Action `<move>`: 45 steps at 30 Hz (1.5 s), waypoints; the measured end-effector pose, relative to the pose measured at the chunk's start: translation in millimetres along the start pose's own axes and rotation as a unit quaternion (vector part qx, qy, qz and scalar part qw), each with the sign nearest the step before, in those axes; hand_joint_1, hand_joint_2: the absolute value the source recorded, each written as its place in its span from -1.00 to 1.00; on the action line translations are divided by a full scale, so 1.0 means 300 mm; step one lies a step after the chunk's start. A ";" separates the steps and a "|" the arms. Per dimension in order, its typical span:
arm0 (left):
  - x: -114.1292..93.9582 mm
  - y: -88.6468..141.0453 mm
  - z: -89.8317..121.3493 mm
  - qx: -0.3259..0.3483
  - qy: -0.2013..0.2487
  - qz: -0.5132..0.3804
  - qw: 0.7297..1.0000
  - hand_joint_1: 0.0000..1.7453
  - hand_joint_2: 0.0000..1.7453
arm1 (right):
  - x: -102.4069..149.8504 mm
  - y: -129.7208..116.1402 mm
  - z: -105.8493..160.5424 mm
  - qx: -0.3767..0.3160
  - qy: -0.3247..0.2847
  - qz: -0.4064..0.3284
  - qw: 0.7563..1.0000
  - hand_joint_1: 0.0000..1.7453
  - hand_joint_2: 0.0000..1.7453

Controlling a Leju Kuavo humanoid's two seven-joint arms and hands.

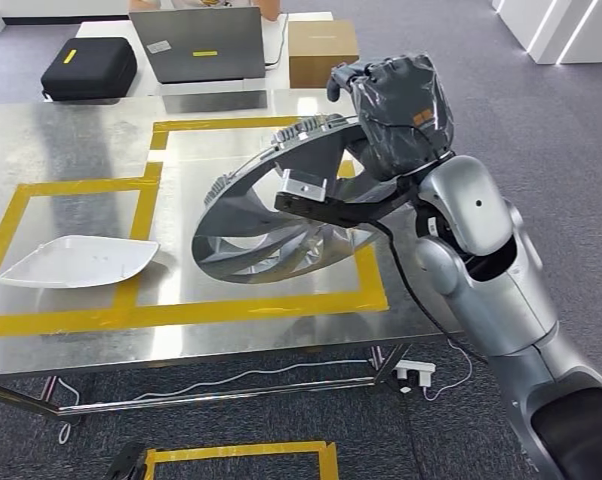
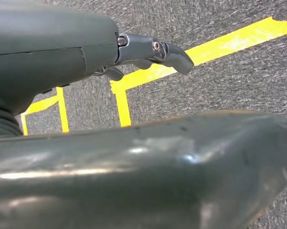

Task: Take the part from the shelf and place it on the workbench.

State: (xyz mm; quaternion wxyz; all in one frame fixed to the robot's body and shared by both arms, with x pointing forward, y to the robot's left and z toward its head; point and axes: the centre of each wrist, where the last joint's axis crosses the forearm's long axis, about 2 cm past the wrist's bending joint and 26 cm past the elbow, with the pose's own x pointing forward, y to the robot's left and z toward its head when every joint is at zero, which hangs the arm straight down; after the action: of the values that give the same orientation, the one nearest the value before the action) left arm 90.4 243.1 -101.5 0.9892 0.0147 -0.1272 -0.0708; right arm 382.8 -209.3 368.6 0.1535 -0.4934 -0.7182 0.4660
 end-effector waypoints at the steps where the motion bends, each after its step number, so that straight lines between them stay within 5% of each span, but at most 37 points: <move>1: 0.000 0.000 0.000 0.000 0.000 0.000 1.000 -1.00 -1.00 | 0.001 0.000 0.000 0.000 0.000 0.000 1.000 1.00 1.00; 22: -0.001 0.002 0.000 0.008 -0.009 -0.008 1.000 -1.00 -1.00 | 0.005 0.009 0.007 0.003 -0.001 -0.003 1.000 1.00 1.00; 26: -0.002 0.002 0.000 0.010 -0.009 -0.008 1.000 -1.00 1.00 | 0.007 0.013 0.010 0.004 -0.003 -0.005 1.000 -1.00 1.00; 45: -0.008 0.005 0.000 0.016 -0.007 0.003 1.000 -1.00 1.00 | 0.018 0.030 0.024 0.012 -0.005 -0.009 1.000 -1.00 1.00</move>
State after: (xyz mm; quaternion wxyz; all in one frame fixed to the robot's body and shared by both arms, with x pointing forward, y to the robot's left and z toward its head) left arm 88.4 245.0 -102.0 0.9882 0.0295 -0.1353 -0.0656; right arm 380.5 -207.8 356.0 0.1598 -0.4823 -0.7181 0.4755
